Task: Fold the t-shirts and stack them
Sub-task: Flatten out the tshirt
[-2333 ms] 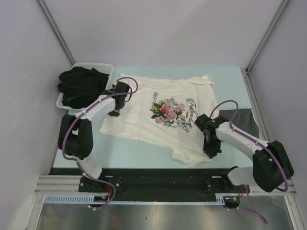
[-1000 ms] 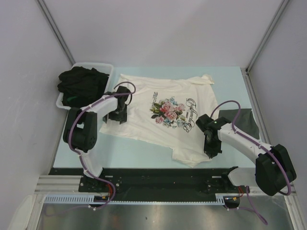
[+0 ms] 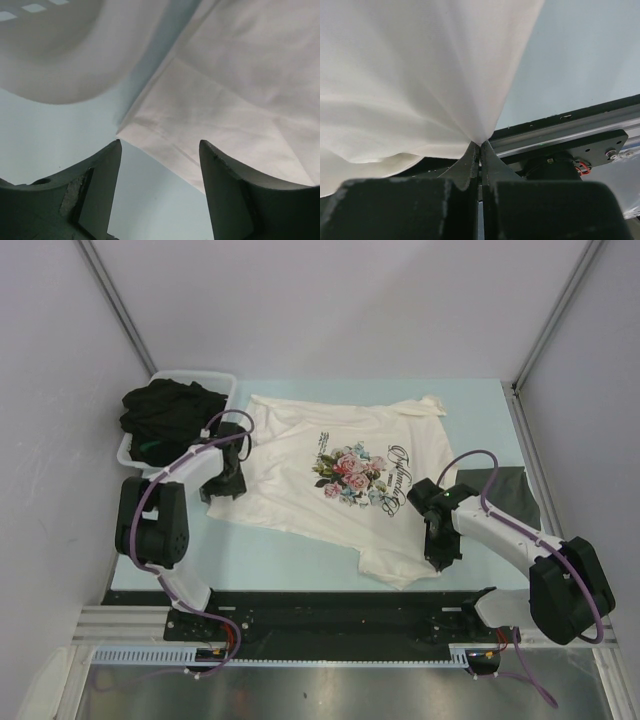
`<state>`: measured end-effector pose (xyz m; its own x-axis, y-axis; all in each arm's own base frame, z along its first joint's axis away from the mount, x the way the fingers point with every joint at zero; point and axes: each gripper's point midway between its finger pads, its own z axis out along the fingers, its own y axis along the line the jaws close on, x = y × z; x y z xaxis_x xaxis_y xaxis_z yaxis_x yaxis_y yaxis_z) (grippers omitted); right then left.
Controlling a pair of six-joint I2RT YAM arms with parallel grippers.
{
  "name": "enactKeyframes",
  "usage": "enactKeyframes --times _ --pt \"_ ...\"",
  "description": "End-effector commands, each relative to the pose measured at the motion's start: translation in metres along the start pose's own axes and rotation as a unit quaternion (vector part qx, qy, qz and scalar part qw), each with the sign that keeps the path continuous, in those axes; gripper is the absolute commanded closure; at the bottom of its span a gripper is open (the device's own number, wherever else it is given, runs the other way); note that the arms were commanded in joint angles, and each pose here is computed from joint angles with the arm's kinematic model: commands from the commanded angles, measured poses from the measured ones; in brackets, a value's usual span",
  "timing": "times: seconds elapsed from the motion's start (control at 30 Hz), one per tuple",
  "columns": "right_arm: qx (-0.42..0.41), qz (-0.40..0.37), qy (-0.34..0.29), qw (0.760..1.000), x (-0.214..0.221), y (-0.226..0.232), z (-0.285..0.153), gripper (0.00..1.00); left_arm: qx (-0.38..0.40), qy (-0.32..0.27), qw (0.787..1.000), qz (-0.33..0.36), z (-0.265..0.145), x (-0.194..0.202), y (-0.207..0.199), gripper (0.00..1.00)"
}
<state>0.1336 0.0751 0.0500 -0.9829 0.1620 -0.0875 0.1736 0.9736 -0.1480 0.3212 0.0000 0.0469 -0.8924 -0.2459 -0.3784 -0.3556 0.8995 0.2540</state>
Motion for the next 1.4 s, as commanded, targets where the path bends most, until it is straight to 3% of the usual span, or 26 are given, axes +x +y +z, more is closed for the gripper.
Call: enactKeyframes --times 0.0,0.27,0.47,0.87,0.93,0.97,1.0,1.03,1.37 --pt "0.006 -0.002 0.008 1.000 0.004 -0.004 0.000 1.00 -0.002 -0.005 0.999 -0.032 0.004 -0.001 0.013 0.32" --pt "0.004 -0.004 0.010 1.000 0.004 -0.004 0.000 1.00 -0.009 0.008 0.999 -0.038 0.015 0.003 0.019 0.36" --pt "0.006 -0.004 0.010 1.000 0.004 -0.004 0.000 1.00 0.002 0.017 0.999 -0.044 0.020 0.007 0.014 0.49" --pt "0.005 -0.005 0.014 1.000 0.005 -0.004 0.000 1.00 -0.010 0.035 0.998 -0.048 0.029 0.020 0.015 0.46" --pt "0.007 -0.005 0.013 1.000 0.005 -0.004 0.000 1.00 -0.012 0.040 0.998 -0.047 0.031 0.023 0.015 0.52" --pt "0.008 -0.006 0.014 1.000 0.005 -0.005 0.001 1.00 -0.011 0.042 0.998 -0.045 0.032 0.024 0.016 0.59" --pt "0.007 -0.006 0.013 1.000 0.005 -0.004 0.000 1.00 -0.010 0.043 0.998 -0.047 0.034 0.024 0.016 0.85" --pt "0.007 -0.005 0.015 1.000 0.005 -0.004 0.001 1.00 -0.010 0.045 0.998 -0.046 0.035 0.026 0.015 0.97" --pt "0.006 -0.007 0.020 1.000 0.006 -0.004 0.001 1.00 0.010 0.060 0.997 -0.051 0.040 0.035 0.009 1.00"
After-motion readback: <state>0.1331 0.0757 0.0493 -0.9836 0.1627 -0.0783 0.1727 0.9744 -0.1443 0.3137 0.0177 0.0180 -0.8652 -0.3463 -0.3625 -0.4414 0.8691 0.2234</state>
